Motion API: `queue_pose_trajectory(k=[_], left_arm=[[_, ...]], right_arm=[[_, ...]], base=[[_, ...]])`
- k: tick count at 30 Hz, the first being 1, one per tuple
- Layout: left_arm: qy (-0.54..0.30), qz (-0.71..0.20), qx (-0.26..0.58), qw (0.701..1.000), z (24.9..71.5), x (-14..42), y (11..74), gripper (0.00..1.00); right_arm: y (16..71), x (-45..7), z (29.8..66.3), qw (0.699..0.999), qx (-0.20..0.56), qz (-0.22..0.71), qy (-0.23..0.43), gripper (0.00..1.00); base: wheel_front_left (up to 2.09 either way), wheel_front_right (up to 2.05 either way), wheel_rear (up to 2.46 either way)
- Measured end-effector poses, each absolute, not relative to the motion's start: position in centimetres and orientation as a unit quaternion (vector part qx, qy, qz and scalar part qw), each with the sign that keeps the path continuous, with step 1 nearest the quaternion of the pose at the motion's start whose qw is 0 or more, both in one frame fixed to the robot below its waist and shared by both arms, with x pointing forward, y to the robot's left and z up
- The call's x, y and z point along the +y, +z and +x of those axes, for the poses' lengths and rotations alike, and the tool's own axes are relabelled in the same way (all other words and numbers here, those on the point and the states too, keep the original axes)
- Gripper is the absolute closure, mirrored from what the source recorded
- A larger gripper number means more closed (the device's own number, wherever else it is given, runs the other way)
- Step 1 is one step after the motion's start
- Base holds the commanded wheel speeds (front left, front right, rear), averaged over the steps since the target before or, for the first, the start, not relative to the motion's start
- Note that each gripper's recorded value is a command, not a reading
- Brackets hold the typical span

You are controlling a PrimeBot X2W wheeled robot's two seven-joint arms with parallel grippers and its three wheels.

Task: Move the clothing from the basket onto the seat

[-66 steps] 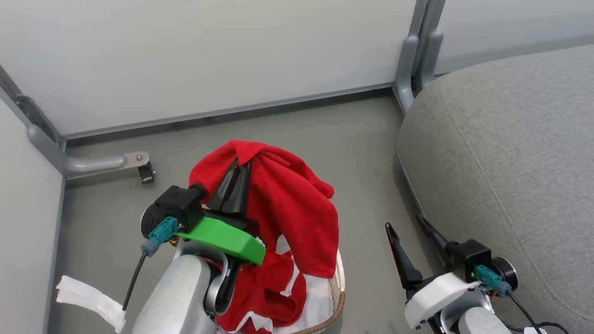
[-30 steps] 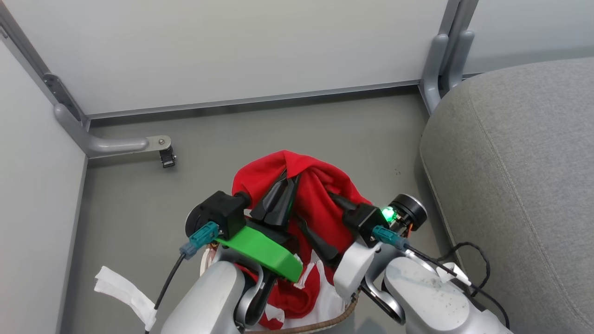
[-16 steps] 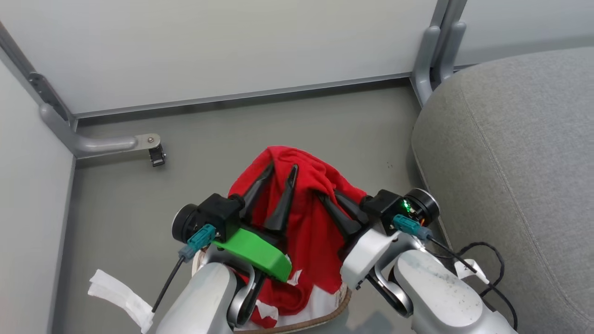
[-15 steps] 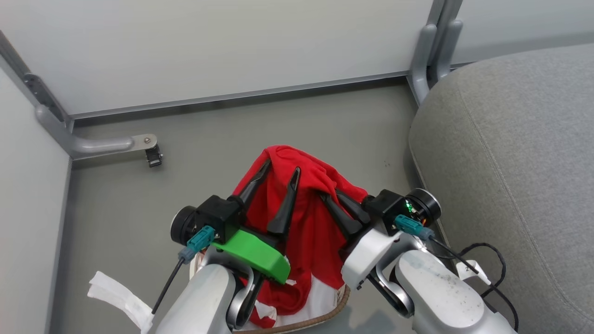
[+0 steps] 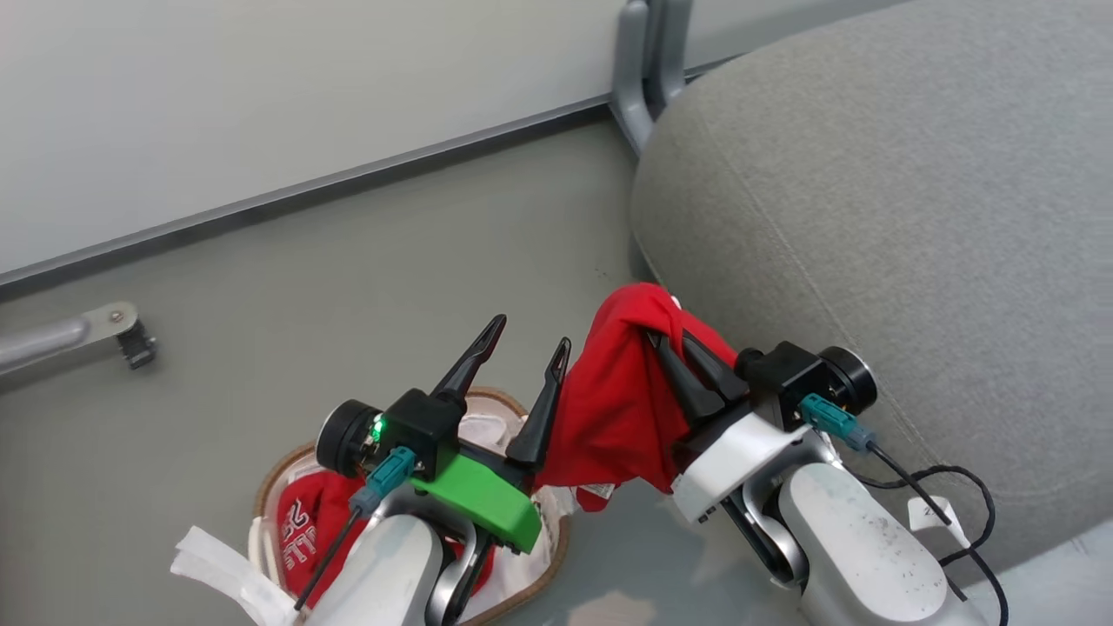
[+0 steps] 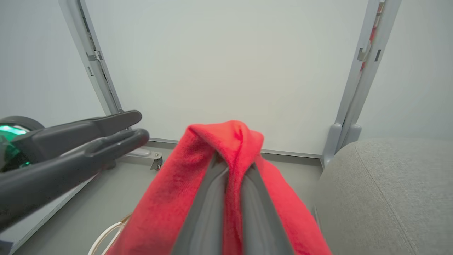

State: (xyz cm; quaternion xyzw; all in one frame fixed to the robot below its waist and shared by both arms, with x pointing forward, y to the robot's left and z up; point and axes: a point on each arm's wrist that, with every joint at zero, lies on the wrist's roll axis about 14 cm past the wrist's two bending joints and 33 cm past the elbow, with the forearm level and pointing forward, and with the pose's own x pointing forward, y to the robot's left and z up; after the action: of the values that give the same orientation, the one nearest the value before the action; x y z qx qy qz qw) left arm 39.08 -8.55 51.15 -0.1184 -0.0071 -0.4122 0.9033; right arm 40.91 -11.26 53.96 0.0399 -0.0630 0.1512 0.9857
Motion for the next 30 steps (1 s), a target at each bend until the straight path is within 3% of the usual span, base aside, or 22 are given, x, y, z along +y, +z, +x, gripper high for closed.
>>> queue_pose_trajectory(k=[16,24,30], left_arm=[[-0.551,-0.133,0.045,0.823,34.8,-17.8,48.3,0.00],[-0.566,-0.138,0.072,0.810,34.8,-18.6,46.2,0.00],[-0.559,-0.131,0.099,0.813,35.7,-17.7,43.5,0.00]], right_arm=[[53.6,-23.3,37.0,0.998,-0.059,0.004,-0.031,1.00],[53.4,-26.6,36.9,0.996,-0.046,-0.038,-0.067,1.00],[57.3,-29.8,39.7,0.988,-0.077,-0.116,-0.072,1.00]], base=[[0.00,0.00,0.00],[0.00,0.00,0.00],[0.00,0.00,0.00]])
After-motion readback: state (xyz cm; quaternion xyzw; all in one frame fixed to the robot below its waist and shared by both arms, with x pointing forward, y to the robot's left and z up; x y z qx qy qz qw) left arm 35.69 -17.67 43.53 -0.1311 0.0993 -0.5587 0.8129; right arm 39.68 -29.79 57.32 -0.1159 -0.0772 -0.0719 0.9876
